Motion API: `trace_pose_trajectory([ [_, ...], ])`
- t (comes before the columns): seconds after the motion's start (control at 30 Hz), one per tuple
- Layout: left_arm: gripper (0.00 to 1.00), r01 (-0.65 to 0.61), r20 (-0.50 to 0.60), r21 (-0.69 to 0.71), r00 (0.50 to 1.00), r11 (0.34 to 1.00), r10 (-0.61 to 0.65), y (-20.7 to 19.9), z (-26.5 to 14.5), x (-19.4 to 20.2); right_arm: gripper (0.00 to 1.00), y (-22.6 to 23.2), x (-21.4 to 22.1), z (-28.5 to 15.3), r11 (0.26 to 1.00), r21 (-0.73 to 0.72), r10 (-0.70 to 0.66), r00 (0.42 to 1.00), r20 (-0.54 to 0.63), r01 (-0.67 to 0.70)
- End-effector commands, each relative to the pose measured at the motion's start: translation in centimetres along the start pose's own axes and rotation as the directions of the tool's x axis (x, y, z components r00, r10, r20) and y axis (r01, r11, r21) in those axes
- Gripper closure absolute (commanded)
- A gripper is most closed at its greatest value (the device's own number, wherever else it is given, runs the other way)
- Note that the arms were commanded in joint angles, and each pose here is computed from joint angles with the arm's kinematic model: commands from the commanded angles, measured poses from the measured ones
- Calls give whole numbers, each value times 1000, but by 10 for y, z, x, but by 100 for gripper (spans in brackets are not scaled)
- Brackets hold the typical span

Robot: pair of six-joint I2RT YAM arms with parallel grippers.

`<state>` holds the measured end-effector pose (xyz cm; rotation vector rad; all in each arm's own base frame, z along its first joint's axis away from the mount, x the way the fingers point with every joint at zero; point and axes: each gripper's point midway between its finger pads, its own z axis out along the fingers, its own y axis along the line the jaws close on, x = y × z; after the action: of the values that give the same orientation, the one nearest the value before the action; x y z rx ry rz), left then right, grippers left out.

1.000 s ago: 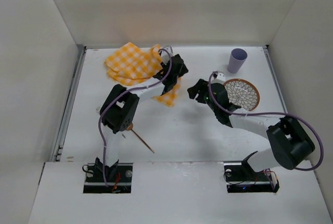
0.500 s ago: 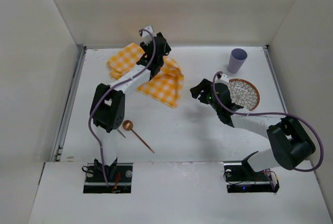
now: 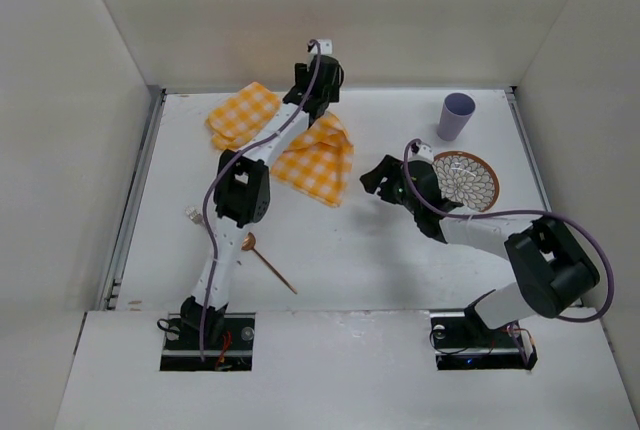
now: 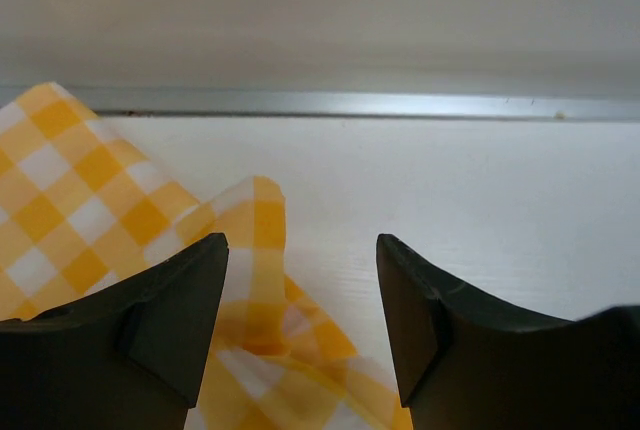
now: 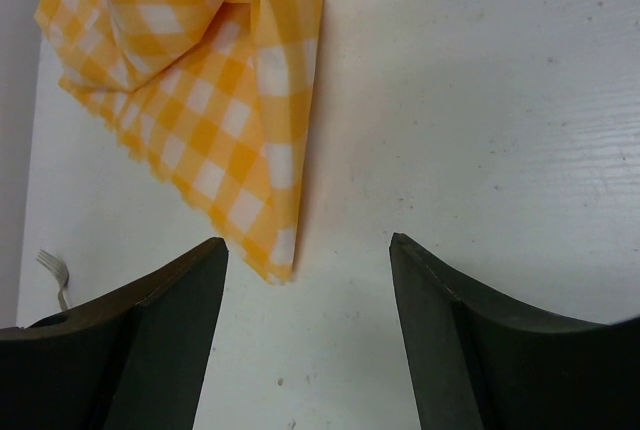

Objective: Set the dinner table for one person

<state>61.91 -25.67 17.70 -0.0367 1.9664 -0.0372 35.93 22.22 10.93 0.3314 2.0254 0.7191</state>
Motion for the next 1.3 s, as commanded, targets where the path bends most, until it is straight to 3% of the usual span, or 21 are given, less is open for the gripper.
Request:
trace_pose_trajectory([
  [0.0,41,-110,-2,61,994,992,110,-2,-14,-20,28,25,-12,2,997,-80,13,999,32,-11],
  [0.2,43,-244,-6,51,970,968,245,0,-1,-8,28,26,-13,1,997,-82,14,999,34,-11],
  [0.33,42,-348,1,-47,937,936,348,15,12,-5,28,26,-13,0,997,-82,15,999,34,-12],
  [0.57,41,-409,-21,-67,912,910,409,24,27,16,28,26,-12,2,997,-81,11,999,31,-9],
  [0.73,47,-380,-16,-40,925,924,380,20,29,20,26,24,-8,6,998,-68,2,1000,19,-1],
  [0.9,73,-326,-2,-67,945,943,327,29,28,12,23,26,10,15,998,-51,-22,999,-47,20],
  [0.97,79,-276,15,-70,960,959,278,31,20,2,23,24,23,22,999,-39,-30,995,-93,26],
  [1.1,84,-164,53,-59,985,985,167,39,3,-14,23,34,46,32,996,-87,-30,981,-191,14],
  [1.27,86,-80,54,-68,995,994,84,55,-19,-20,25,30,50,50,998,-55,-41,978,-204,30],
])
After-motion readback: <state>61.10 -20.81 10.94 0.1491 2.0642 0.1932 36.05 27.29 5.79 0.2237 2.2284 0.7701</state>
